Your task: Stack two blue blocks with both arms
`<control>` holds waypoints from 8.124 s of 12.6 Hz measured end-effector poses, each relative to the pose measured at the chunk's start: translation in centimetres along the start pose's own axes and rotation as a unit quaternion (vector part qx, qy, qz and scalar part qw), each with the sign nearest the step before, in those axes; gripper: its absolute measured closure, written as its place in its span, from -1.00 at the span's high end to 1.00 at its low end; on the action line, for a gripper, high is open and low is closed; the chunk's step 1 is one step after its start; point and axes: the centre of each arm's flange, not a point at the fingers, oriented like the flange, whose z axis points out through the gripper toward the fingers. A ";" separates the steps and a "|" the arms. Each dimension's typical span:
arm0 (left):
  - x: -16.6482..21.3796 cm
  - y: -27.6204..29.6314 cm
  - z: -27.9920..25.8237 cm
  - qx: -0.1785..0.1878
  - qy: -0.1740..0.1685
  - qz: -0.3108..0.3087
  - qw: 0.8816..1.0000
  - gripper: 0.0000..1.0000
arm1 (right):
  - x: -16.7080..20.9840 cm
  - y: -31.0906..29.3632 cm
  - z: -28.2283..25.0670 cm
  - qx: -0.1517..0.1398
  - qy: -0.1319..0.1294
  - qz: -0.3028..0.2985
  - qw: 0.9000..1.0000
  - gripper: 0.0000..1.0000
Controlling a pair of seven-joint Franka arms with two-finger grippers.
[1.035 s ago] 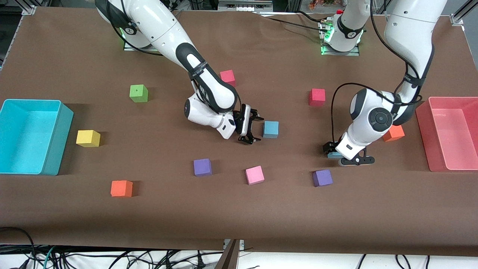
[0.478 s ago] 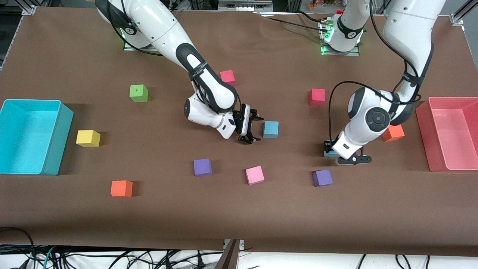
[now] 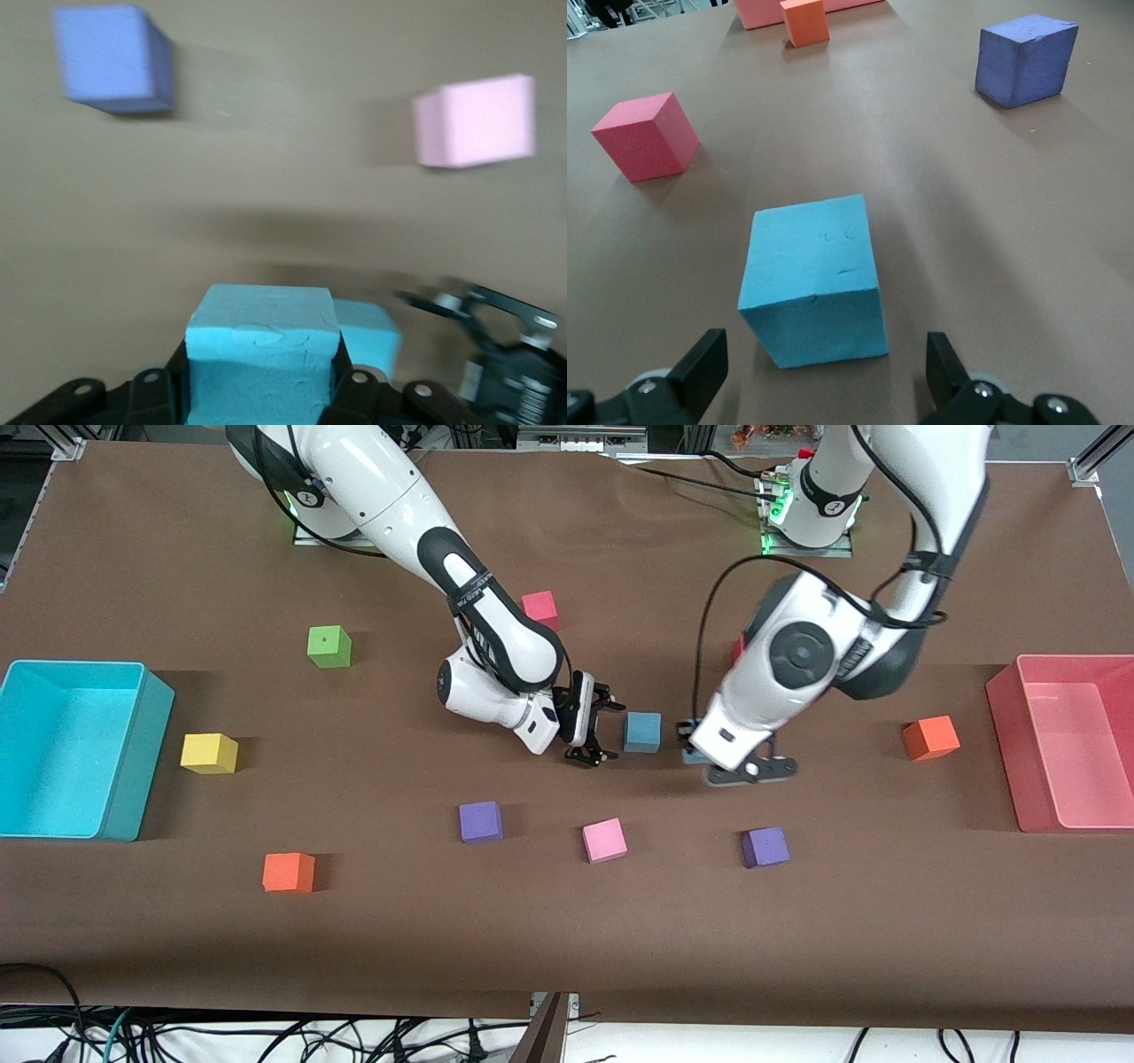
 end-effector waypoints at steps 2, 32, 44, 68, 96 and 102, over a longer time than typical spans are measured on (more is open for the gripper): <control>-3.3 4.6 1.1 0.002 -0.006 0.004 1.000 0.12 | 0.0 0.0 0.0 0.000 0.000 0.000 1.000 1.00; -4.3 4.8 -2.3 0.045 -0.036 0.005 0.998 1.00 | 0.2 0.0 0.0 -0.001 0.001 -0.002 1.000 0.99; -0.4 -19.2 -29.8 0.047 0.004 0.045 0.998 1.00 | 0.2 0.4 -0.8 -0.006 -0.002 -0.004 1.000 1.00; -0.4 -26.5 -24.8 0.053 -0.009 0.051 0.997 1.00 | 2.0 0.8 -8.3 -0.028 -0.008 -0.007 1.000 1.00; -0.4 -26.6 -24.7 0.053 -0.010 0.050 0.997 1.00 | 11.4 3.0 -61.1 -0.237 -0.346 0.417 0.806 1.00; -0.4 -26.6 -24.7 0.053 -0.011 0.050 0.997 1.00 | 12.3 2.4 -67.4 -0.307 -0.333 0.496 0.741 1.00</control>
